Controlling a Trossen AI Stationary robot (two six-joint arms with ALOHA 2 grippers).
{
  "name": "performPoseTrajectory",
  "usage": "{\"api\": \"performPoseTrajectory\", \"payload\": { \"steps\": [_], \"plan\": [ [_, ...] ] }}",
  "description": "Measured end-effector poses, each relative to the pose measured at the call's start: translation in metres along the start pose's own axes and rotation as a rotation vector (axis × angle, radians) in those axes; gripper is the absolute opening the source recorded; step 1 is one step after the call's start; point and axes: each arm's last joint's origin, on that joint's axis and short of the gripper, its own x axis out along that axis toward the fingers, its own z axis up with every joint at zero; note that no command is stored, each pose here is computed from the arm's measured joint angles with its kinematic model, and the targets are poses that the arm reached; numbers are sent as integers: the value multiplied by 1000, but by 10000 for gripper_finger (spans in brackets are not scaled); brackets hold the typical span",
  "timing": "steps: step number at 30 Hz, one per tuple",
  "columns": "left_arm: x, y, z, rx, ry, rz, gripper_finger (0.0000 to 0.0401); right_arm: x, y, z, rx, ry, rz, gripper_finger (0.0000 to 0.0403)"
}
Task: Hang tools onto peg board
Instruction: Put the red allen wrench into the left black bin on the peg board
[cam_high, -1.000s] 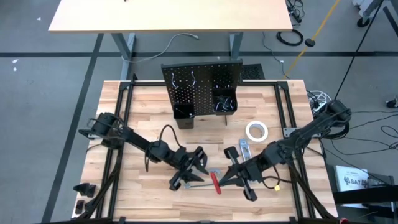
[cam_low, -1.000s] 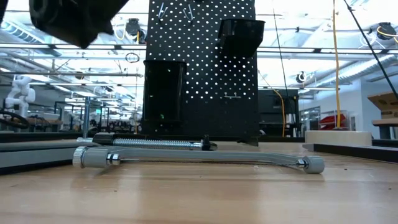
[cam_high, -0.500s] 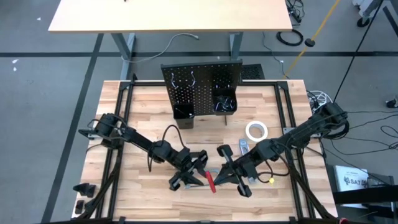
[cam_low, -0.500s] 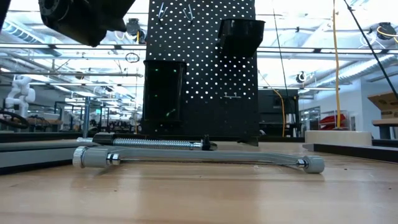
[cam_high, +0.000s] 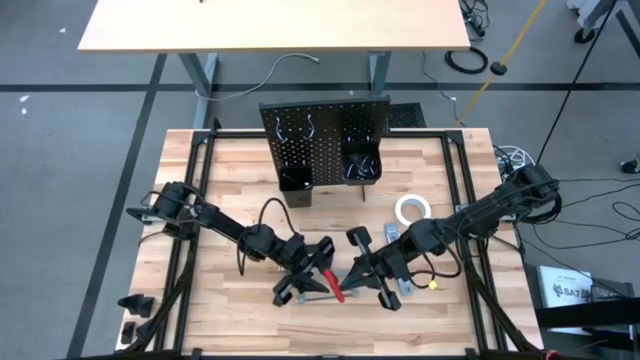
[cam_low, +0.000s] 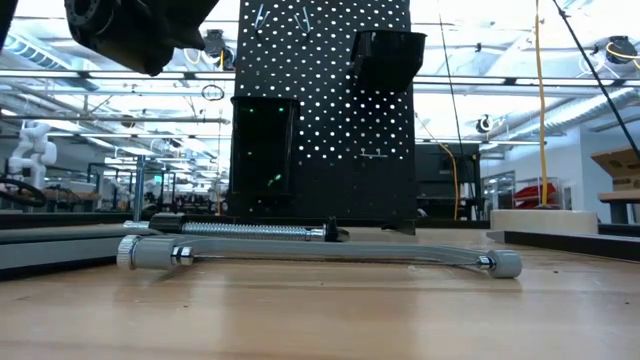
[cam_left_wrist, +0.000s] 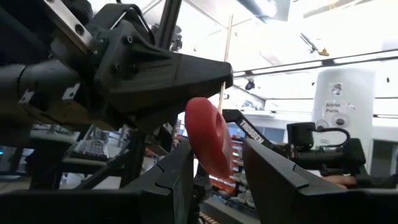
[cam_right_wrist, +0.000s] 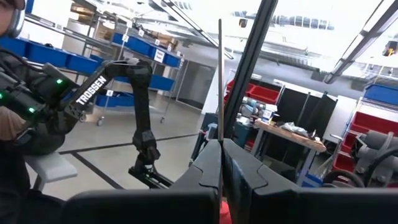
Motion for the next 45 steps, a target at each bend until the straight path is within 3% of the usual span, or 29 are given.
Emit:
{"api": "performPoseTrajectory", "payload": {
  "steps": [13,16,22,31,39,45],
  "plan": [
    [0,0,1,36,0,-18,140,-1,-7,-7,12,56,-14,0],
    [0,-1,0,57,1,-21,123,-1,-7,-8,20,68,-10,0],
    [0,-1,0,61,3,-21,49,-1,-7,-8,19,65,-13,0],
    [0,-1,0,41,3,-22,49,-1,-7,-8,66,66,-22,2],
    [-1,1,1,6,8,-31,49,-2,-7,-10,112,91,-30,47],
    [0,2,7,4,36,-43,49,-10,-10,5,102,147,-128,104]
  ]
}}
